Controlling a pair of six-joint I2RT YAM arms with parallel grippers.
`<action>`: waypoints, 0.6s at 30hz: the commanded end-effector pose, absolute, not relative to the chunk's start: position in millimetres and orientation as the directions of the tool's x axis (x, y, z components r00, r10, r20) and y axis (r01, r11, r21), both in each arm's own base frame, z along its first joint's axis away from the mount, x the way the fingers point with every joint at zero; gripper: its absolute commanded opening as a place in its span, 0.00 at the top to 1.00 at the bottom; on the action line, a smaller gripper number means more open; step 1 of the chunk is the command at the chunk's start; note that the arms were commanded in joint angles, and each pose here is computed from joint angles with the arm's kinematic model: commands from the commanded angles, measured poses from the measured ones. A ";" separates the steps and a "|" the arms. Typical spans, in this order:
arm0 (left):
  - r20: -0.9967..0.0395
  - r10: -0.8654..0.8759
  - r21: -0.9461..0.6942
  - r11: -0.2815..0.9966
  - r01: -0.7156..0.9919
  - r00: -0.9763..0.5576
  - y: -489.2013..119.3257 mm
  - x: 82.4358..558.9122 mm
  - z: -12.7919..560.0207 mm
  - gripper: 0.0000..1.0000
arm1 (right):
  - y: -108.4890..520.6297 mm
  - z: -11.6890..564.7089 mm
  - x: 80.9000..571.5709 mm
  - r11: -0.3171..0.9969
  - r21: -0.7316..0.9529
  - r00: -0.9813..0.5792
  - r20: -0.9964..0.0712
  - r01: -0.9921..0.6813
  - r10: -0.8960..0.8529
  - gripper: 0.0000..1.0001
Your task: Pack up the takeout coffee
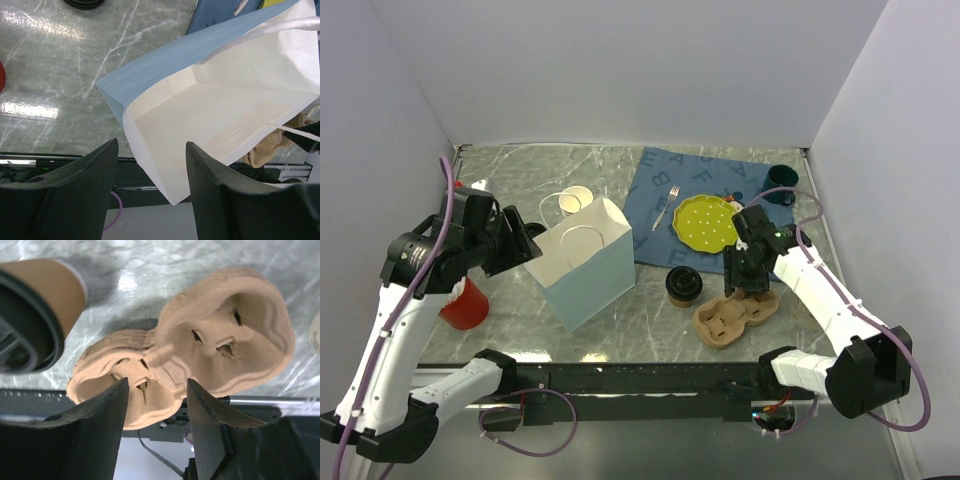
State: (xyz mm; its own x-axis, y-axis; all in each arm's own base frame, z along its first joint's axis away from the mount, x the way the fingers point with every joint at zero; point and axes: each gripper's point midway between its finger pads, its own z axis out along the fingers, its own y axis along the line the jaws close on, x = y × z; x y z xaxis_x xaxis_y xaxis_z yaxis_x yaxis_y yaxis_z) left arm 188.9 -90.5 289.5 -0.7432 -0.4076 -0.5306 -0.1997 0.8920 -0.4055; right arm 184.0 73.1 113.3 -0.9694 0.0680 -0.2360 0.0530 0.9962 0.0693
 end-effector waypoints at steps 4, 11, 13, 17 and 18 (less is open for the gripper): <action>-0.593 -0.365 -0.389 0.910 -0.142 -0.718 -86.6 191.6 316.4 0.36 | 93.1 165.0 209.1 0.938 0.137 -0.869 -0.438 -0.320 -0.232 0.43; -0.570 -0.366 -0.439 0.893 -0.104 -0.736 -99.1 190.1 316.5 0.33 | 63.7 132.4 192.2 0.829 -0.015 -0.780 -0.328 -0.560 -0.533 0.39; -0.566 -0.356 -0.436 0.895 -0.096 -0.743 -100.7 190.0 314.1 0.33 | 59.4 119.3 182.4 0.820 -0.015 -0.780 -0.298 -0.572 -0.550 0.38; -0.564 -0.350 -0.443 0.893 -0.084 -0.748 -103.4 191.0 313.6 0.32 | 51.5 101.8 163.1 0.797 -0.005 -0.774 -0.238 -0.604 -0.587 0.33; -0.559 -0.348 -0.453 0.888 -0.073 -0.753 -106.3 190.4 314.2 0.32 | 51.1 98.5 159.7 0.794 0.002 -0.773 -0.229 -0.608 -0.592 0.32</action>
State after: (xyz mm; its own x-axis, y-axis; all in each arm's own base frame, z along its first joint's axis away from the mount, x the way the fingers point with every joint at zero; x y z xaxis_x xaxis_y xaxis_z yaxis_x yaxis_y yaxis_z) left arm 189.9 -97.3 308.9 -0.7475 -0.3691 -0.5522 -0.1296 0.8965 -0.4237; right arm 172.4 58.1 107.2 -0.8130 -0.5213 -0.2595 -0.5407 0.8412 0.0044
